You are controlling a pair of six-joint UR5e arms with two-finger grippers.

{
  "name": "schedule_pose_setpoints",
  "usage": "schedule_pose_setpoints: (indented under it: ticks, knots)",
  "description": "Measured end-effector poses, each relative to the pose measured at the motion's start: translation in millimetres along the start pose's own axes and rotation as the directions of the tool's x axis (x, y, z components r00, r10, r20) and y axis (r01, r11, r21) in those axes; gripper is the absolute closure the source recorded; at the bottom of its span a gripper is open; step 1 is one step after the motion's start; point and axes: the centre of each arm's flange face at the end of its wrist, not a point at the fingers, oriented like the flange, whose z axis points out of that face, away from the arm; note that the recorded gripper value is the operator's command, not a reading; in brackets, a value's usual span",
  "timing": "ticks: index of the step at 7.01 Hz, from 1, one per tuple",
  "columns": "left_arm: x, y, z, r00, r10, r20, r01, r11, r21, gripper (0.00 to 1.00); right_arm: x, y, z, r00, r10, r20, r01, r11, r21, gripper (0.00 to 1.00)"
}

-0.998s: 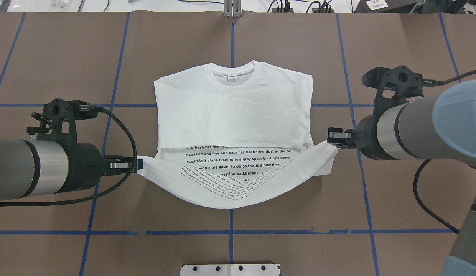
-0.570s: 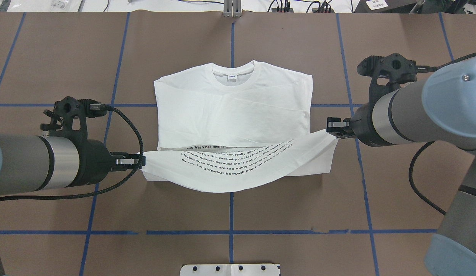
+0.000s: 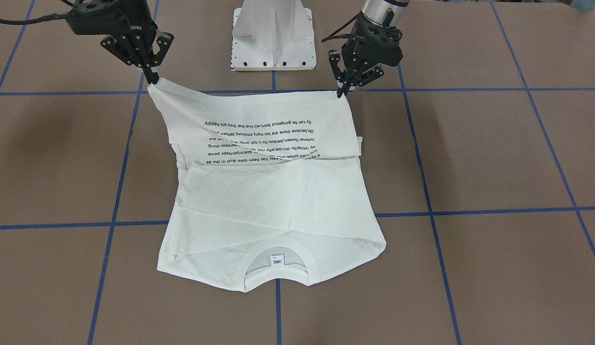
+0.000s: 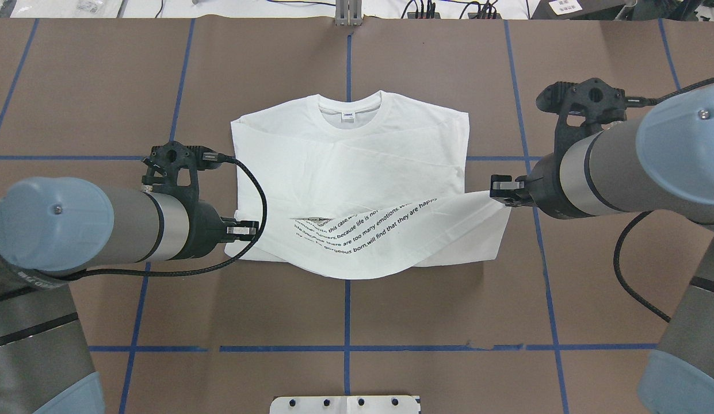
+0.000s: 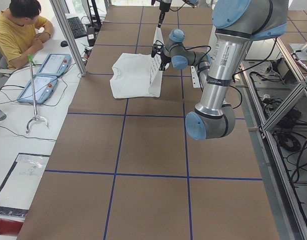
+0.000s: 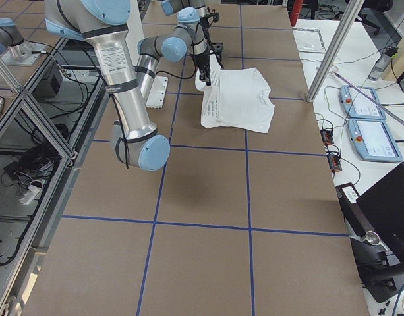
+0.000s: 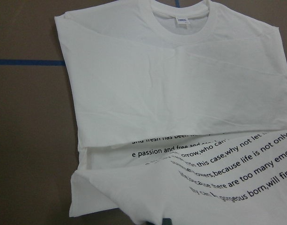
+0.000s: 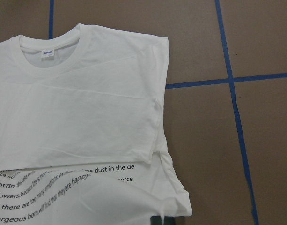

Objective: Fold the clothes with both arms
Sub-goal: 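Lay the hem down near the collar with both grippers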

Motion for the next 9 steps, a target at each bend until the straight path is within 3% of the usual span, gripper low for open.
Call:
schedule_pose_setpoints:
  ticks: [3,6,9]
  knots:
    - [-10,-24,-5,1.000,0.017,0.017,-0.017,0.999,0.027,1.00,-3,-11,-2,1.000,0.003,0.004,-0.003,1.000,0.009,1.00]
    - [-42,-70,1,0.996,0.027,0.088,-0.034,0.996,0.079,1.00,-22,-54,28,0.999,-0.026,-0.032,0.027,0.999,0.037,1.00]
    - [-58,-126,0,0.990,0.041,0.132,-0.058,0.990,0.125,1.00,-23,-96,63,0.999,-0.023,-0.036,0.026,0.997,0.076,1.00]
